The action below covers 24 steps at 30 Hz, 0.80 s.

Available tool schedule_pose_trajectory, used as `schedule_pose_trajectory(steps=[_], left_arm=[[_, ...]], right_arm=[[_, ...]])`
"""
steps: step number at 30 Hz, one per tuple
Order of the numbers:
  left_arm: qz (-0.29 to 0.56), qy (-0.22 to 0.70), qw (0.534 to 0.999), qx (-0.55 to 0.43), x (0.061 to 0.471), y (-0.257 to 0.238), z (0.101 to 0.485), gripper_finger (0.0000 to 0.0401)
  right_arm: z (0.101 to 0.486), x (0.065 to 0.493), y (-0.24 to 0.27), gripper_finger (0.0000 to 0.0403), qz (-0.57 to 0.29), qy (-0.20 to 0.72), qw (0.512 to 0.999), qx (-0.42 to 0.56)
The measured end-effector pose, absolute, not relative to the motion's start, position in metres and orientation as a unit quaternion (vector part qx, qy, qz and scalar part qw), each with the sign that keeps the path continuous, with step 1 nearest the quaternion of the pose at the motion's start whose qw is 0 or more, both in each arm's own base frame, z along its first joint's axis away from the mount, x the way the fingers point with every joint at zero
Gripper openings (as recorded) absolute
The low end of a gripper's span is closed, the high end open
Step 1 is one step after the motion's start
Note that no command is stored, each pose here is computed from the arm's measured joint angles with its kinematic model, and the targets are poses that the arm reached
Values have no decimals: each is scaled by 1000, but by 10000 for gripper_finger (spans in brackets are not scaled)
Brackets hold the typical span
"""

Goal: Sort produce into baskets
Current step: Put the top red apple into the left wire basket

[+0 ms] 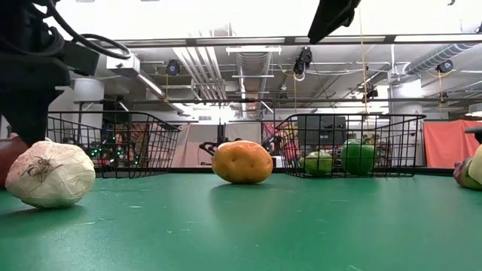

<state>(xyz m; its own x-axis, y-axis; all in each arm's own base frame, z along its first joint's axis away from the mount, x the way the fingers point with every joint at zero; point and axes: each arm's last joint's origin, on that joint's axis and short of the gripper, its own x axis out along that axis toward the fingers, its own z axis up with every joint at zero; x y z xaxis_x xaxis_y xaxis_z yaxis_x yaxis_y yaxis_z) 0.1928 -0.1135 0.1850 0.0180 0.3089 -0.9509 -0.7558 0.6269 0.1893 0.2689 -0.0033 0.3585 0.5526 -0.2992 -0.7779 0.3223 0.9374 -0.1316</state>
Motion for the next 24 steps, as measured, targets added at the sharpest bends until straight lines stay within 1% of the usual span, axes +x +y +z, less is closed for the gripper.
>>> schedule_pose_trajectory(steps=[16,21,24], left_arm=[[376,571,699,-210,193,-113,171,311],[371,570,704,-206,193,-113,170,302],[366,573,706,-200,193,-113,171,289]], right_arm=[[359,269,-3,151,-176,438,881,13],[359,269,-3,151,-176,438,881,13],[359,269,-3,151,-176,439,881,13]])
